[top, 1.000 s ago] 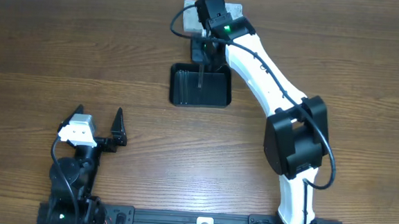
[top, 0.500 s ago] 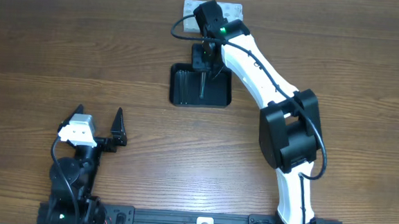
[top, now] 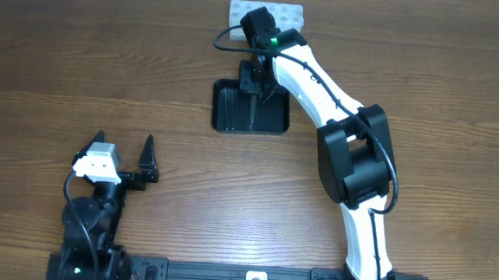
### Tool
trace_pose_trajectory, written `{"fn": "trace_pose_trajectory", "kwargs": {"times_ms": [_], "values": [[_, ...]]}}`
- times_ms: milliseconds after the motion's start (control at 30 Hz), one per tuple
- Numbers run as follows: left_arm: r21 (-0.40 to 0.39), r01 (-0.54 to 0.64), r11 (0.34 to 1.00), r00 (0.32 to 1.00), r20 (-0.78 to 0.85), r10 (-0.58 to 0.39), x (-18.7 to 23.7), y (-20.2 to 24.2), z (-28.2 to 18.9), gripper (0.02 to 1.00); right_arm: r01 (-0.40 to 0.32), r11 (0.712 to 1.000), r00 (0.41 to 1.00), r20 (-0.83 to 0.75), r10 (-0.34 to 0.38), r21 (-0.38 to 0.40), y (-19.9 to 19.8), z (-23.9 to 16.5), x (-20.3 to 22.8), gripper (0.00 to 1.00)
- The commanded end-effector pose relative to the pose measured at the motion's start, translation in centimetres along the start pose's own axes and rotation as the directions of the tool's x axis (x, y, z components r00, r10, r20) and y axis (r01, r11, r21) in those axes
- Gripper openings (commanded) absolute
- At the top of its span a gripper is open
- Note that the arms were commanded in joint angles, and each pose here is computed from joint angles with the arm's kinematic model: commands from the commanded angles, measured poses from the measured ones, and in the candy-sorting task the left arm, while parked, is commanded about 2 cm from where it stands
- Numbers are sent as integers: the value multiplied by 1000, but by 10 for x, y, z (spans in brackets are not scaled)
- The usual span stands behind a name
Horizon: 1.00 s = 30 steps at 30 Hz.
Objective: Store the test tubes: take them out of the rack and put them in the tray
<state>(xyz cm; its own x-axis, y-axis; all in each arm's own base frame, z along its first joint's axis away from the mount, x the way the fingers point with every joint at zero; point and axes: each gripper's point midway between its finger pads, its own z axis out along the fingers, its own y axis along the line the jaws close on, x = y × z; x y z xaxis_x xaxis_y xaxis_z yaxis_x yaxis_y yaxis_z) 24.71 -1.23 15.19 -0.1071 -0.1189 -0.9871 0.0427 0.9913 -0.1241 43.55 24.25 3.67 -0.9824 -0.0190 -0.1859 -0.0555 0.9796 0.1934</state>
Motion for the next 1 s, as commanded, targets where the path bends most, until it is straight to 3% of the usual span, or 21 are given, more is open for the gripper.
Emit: {"fn": "trace_pose_trajectory", "kwargs": {"times_ms": [33, 200, 467, 567, 800, 1000], "values": [[6, -10, 1000, 1000, -4, 10, 2, 0, 0, 1000, -8, 1000, 1000, -10, 8, 5, -2, 7, 2, 58], [6, -10, 1000, 1000, -4, 10, 2, 0, 0, 998, -3, 1000, 1000, -11, 4, 3, 1, 8, 3, 194], [6, -10, 1000, 1000, -4, 10, 2, 0, 0, 1000, 3, 1000, 1000, -12, -3, 2, 3, 8, 4, 202], [6, -10, 1000, 1000, -4, 10, 2, 0, 0, 1000, 4, 1000, 1000, -12, -4, 2, 3, 7, 4, 248], [6, -10, 1000, 1000, -4, 10, 2, 0, 0, 1000, 75, 997, 997, 7, -75, -21, 13, -21, 6, 575], [6, -10, 1000, 1000, -4, 10, 2, 0, 0, 1000, 160, 986, 976, 158, -151, -46, 26, -95, -9, 689]]}}
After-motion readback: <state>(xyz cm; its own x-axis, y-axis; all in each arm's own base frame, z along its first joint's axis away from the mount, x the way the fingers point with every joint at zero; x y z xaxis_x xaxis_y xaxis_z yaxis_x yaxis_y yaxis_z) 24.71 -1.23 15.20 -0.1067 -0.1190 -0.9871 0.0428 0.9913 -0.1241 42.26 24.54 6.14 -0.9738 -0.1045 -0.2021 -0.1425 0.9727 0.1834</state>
